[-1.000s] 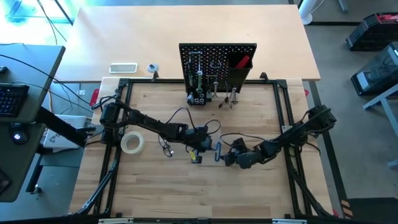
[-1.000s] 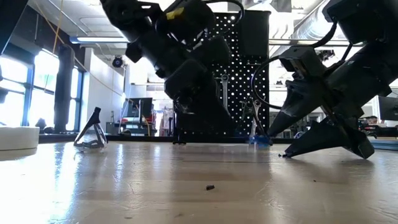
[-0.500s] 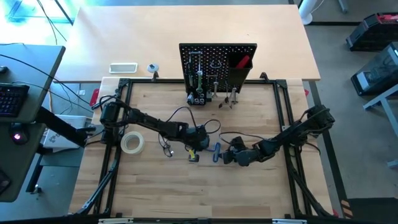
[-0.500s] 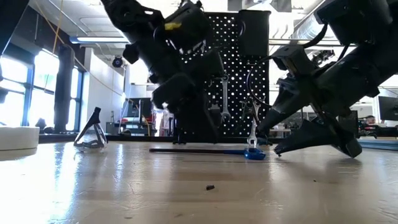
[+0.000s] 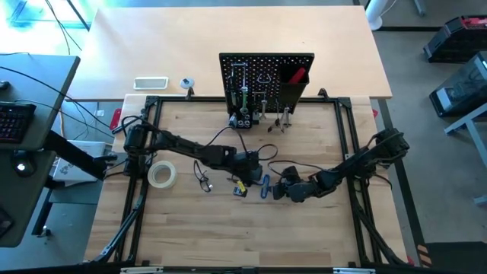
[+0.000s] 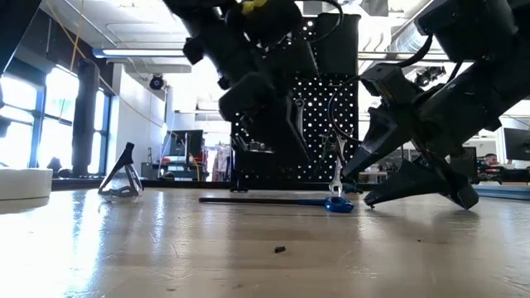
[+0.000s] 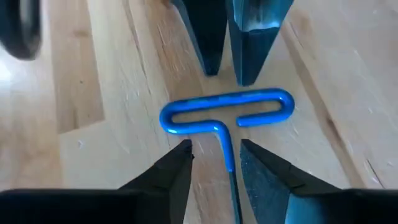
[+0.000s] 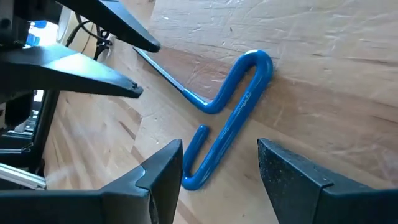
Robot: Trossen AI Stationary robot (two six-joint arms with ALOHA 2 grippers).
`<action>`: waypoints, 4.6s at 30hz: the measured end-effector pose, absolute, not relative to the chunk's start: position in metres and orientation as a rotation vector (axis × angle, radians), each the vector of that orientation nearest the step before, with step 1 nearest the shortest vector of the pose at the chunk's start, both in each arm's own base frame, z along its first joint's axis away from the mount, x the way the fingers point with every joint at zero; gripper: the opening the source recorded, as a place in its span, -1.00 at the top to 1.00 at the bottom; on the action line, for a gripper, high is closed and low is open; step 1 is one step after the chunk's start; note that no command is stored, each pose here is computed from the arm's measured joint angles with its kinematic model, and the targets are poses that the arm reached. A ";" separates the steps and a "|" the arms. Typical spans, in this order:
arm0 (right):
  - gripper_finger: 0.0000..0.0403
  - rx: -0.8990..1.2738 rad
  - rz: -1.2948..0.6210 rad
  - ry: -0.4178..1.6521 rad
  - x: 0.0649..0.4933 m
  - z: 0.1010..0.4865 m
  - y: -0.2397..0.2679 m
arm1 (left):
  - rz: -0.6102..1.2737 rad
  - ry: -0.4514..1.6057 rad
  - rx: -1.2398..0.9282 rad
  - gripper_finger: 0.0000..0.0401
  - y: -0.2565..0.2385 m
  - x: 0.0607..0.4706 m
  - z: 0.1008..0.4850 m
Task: Hang tools onto peg board
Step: Put the pick tool into the black bin on the peg board
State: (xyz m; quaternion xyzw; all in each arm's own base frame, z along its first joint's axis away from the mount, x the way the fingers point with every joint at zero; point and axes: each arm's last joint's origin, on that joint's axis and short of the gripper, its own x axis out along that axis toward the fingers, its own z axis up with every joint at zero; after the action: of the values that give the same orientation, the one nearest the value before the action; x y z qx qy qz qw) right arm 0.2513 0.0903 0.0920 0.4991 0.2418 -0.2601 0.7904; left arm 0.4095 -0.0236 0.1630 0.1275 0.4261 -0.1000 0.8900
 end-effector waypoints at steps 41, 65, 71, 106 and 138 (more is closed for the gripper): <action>0.00 1.052 -0.565 0.533 0.250 0.091 0.090 | -0.240 1.093 0.198 0.47 -0.035 0.438 0.135; 0.00 1.115 -0.547 0.568 0.245 0.088 0.105 | -0.273 1.026 0.238 1.00 -0.034 0.444 0.133; 0.00 1.146 -0.551 0.586 0.243 0.088 0.107 | -0.289 0.987 0.228 0.99 -0.034 0.447 0.136; 0.00 1.150 -0.565 0.652 0.247 0.089 0.105 | -0.340 1.148 0.232 0.47 -0.009 0.418 0.160; 0.00 1.037 -0.618 0.609 0.306 0.087 0.077 | -0.326 1.000 0.243 0.72 -0.020 0.406 0.111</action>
State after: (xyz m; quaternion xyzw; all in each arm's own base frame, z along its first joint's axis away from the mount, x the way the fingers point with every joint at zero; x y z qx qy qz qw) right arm 0.3062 0.0774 0.0866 0.4797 0.2817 -0.2861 0.7801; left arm 0.4060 -0.0204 0.1112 0.1157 0.4759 -0.1553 0.8579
